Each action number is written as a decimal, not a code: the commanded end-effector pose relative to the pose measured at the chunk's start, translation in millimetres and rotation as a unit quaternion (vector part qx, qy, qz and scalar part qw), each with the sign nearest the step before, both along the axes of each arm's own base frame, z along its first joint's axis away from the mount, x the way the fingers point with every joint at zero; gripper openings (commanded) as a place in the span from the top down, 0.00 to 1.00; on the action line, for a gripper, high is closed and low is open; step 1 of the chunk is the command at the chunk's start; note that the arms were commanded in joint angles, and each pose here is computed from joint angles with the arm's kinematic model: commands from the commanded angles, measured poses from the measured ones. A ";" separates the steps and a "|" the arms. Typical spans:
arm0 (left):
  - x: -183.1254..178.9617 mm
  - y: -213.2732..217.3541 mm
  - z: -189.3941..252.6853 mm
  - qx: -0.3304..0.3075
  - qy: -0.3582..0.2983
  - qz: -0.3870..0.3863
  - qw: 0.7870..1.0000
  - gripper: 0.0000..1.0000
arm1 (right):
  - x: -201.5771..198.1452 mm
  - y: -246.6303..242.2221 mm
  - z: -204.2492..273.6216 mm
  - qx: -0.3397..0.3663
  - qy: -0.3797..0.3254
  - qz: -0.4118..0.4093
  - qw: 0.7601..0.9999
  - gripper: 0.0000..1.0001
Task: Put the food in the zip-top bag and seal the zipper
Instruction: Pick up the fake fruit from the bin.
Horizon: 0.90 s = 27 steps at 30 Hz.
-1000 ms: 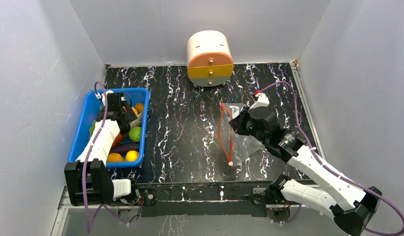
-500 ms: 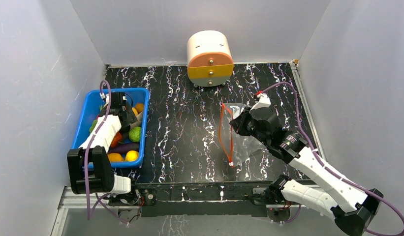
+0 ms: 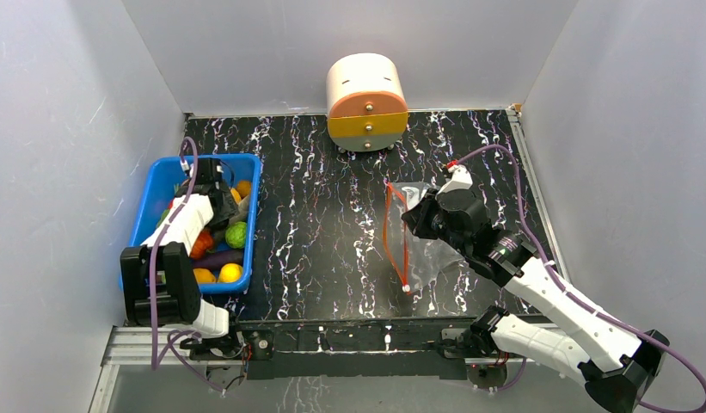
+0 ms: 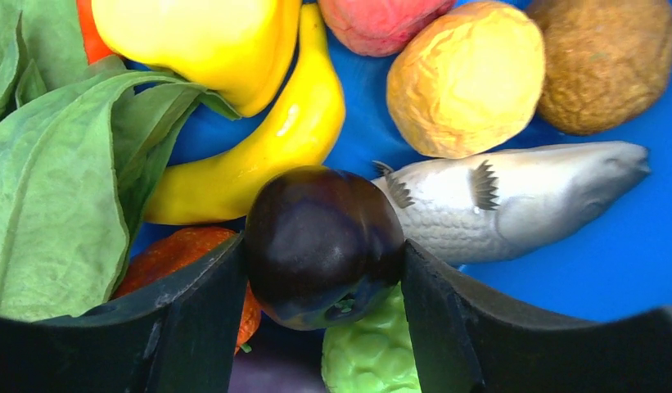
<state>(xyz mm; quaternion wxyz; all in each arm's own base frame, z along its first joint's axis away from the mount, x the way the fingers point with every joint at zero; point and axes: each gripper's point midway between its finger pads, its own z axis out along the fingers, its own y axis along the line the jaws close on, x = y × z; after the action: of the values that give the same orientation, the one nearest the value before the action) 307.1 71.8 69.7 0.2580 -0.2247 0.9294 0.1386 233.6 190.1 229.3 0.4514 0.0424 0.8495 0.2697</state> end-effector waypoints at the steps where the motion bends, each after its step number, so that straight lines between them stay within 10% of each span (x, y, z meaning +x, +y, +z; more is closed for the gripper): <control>1: 11.3 -7.0 34.8 -0.021 -0.051 -0.012 0.998 0.54 | 4.3 1.2 16.4 0.017 -0.026 -0.005 1.000 1.00; 15: -2.0 -35.5 113.1 -0.071 -0.145 -0.071 0.984 0.59 | -1.3 13.0 18.9 0.049 -0.010 0.014 0.999 1.00; 27: -18.6 -129.5 177.4 -0.287 -0.213 -0.198 0.913 0.66 | 4.1 37.1 28.9 0.121 0.003 0.022 0.992 1.00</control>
<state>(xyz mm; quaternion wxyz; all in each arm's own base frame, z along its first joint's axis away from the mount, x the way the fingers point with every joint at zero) 308.5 -11.2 233.2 0.4221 -0.1539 0.8867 -0.1092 230.6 212.3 237.2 0.4225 0.0658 0.8408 0.3320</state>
